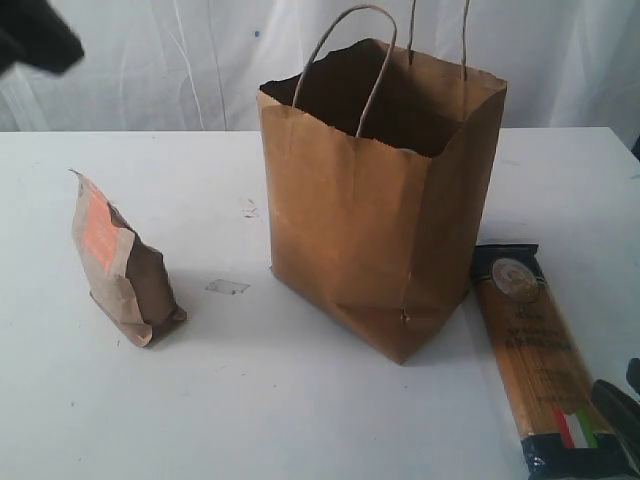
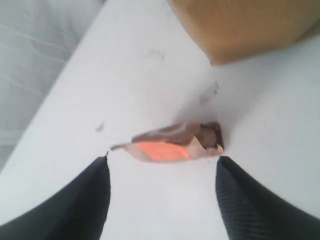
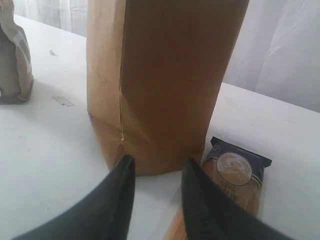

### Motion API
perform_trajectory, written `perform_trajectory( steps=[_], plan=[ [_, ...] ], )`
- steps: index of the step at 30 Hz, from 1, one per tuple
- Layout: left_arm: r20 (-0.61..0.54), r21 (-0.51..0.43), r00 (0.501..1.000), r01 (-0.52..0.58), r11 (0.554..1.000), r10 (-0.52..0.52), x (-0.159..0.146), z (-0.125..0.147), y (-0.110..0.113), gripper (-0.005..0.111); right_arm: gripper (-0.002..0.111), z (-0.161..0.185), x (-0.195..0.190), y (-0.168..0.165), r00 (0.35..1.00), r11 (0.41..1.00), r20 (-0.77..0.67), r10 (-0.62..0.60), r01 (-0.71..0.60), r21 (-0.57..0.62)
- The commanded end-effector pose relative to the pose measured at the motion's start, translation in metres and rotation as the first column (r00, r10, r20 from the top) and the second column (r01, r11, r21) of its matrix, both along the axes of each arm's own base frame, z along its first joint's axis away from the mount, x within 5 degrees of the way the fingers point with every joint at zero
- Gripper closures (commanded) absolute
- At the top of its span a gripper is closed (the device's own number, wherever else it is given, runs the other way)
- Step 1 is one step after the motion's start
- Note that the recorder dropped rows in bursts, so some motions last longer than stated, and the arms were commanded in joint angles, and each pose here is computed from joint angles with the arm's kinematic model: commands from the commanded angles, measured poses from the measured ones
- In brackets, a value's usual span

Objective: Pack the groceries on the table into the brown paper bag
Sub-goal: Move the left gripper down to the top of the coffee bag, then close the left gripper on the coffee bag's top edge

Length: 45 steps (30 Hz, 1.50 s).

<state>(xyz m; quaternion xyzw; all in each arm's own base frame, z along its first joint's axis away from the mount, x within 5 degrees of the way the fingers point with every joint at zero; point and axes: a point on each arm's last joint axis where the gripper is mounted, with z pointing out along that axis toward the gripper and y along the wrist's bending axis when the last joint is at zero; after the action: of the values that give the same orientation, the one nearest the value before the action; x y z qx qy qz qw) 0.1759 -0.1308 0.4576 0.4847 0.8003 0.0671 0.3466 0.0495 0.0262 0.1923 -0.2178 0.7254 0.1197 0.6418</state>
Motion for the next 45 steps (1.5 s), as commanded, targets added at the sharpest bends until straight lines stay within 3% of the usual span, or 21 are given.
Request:
perform_trajectory(
  steps=[1,6,12,17,19,21,23,25,27,29,33,34,37,45],
  plan=[
    [-0.203,0.185,0.976,-0.041,0.982,0.079,-0.001,-0.059,0.004,0.041,0.077,0.001,0.0,0.0,1.0,1.0,0.01,-0.005,0.005,0.011],
    [-0.204,0.263,0.97,-0.074,0.962,0.13,0.008,-0.108,0.01,0.041,0.077,0.001,0.0,0.0,1.0,1.0,0.01,-0.005,0.005,0.011],
    [-0.236,0.313,0.927,-0.214,0.926,0.293,0.013,-0.146,0.048,0.041,0.077,0.001,0.0,0.0,1.0,1.0,0.01,-0.005,0.005,0.011],
    [-0.178,0.207,0.895,-0.373,0.905,0.41,0.011,-0.162,0.078,0.041,0.077,0.001,0.0,0.0,1.0,1.0,0.01,-0.005,0.005,0.011],
    [-0.173,0.054,0.84,-0.514,0.856,0.515,0.012,-0.167,0.085,0.041,0.077,0.001,0.0,0.0,1.0,1.0,0.01,-0.005,0.005,0.011],
    [-0.221,-0.144,0.782,-0.617,0.774,0.582,0.014,-0.174,0.085,0.041,0.077,0.001,0.0,0.0,1.0,1.0,0.01,-0.005,0.005,0.011],
    [-0.269,-0.305,0.775,-0.632,0.713,0.572,0.015,-0.179,0.078,0.041,0.077,0.001,0.0,0.0,1.0,1.0,0.01,-0.005,0.005,0.011],
    [-0.282,-0.388,0.782,-0.623,0.679,0.556,0.017,-0.181,0.074,0.041,0.077,0.001,0.0,0.0,1.0,1.0,0.01,-0.005,0.005,0.011],
    [-0.277,-0.414,0.784,-0.619,0.668,0.555,0.019,-0.179,0.073,0.041,0.077,0.001,0.0,0.0,1.0,1.0,0.01,-0.005,0.005,0.011],
    [-0.299,-0.445,0.762,-0.644,0.622,0.575,0.02,-0.173,0.072,0.041,0.077,0.001,0.0,0.0,1.0,1.0,0.01,-0.005,0.005,0.011],
    [-0.392,-0.549,0.674,-0.718,0.429,0.626,0.026,-0.154,0.07,0.041,0.077,0.001,0.0,0.0,1.0,1.0,0.01,-0.005,0.005,0.011],
    [-0.4,-0.572,0.667,-0.718,0.397,0.629,0.027,-0.147,0.07,0.041,0.077,0.001,0.0,0.0,1.0,1.0,0.01,-0.005,0.005,0.011],
    [-0.388,-0.597,0.672,-0.705,0.383,0.631,0.036,-0.134,0.068,0.041,0.077,0.001,0.0,0.0,1.0,1.0,0.01,-0.005,0.005,0.011],
    [-0.459,-0.522,0.596,-0.781,0.343,0.658,0.079,-0.13,0.055,0.041,0.077,0.001,0.0,0.0,1.0,1.0,0.01,-0.005,0.005,0.011]
  ],
)
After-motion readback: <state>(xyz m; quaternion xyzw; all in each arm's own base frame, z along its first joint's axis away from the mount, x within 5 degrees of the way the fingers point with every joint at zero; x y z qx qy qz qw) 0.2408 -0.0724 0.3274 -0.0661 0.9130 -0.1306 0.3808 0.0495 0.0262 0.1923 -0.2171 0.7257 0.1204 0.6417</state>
